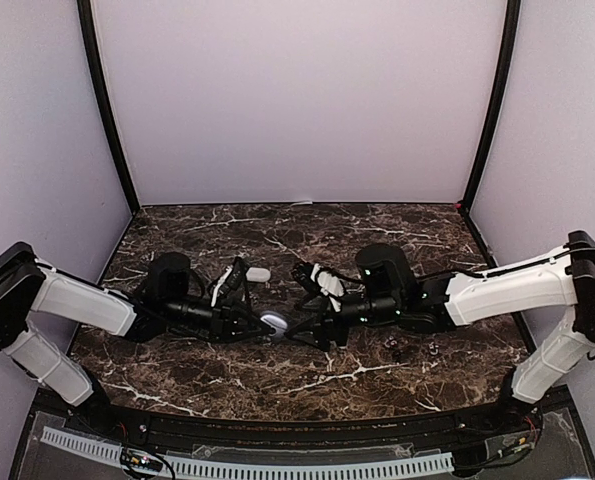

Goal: Insert the wireless bluetooth earbuds into the charging case
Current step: Pass from the right arm to the left, then open the charging case.

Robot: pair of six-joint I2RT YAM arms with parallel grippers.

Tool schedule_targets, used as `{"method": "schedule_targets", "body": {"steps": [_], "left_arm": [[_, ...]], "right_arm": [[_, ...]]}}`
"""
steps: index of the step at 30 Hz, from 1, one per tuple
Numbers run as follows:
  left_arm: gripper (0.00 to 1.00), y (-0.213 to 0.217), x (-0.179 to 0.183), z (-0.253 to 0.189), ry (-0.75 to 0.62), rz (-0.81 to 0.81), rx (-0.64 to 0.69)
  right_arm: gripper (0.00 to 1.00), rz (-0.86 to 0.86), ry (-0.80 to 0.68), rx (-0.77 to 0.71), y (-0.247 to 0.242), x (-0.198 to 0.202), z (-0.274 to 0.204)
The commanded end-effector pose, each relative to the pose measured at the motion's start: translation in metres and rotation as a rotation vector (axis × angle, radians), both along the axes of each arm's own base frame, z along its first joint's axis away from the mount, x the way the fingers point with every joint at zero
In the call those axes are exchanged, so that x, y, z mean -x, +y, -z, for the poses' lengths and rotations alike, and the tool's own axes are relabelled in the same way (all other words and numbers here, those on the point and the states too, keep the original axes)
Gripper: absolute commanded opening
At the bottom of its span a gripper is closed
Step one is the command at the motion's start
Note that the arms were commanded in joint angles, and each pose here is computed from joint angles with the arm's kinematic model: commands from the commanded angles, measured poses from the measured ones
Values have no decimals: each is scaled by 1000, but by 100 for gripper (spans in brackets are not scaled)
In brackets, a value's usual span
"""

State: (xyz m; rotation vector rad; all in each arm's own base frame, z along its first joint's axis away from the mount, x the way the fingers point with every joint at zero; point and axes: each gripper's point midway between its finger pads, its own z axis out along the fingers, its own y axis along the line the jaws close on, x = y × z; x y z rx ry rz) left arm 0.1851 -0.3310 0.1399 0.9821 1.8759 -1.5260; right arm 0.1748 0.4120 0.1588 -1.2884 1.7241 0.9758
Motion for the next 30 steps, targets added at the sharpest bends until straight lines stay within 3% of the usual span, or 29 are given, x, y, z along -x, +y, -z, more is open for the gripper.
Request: {"method": "schedule_targets", "body": {"steps": [1,10,18,30], "left_arm": [[32,3,14,-21,-111,62,82],[30,3,22,-23,-120,96,99],[29,4,25,-23,-120,112,105],[28,1,23,-19,-94,123,93]], "right_arm": [[71,-49,61,-42,15,1,-12],[68,-44,99,-47,25,-8,-8],[64,100,103,-18,13,-37,1],[61,291,87,-100,-22,-70,-15]]}}
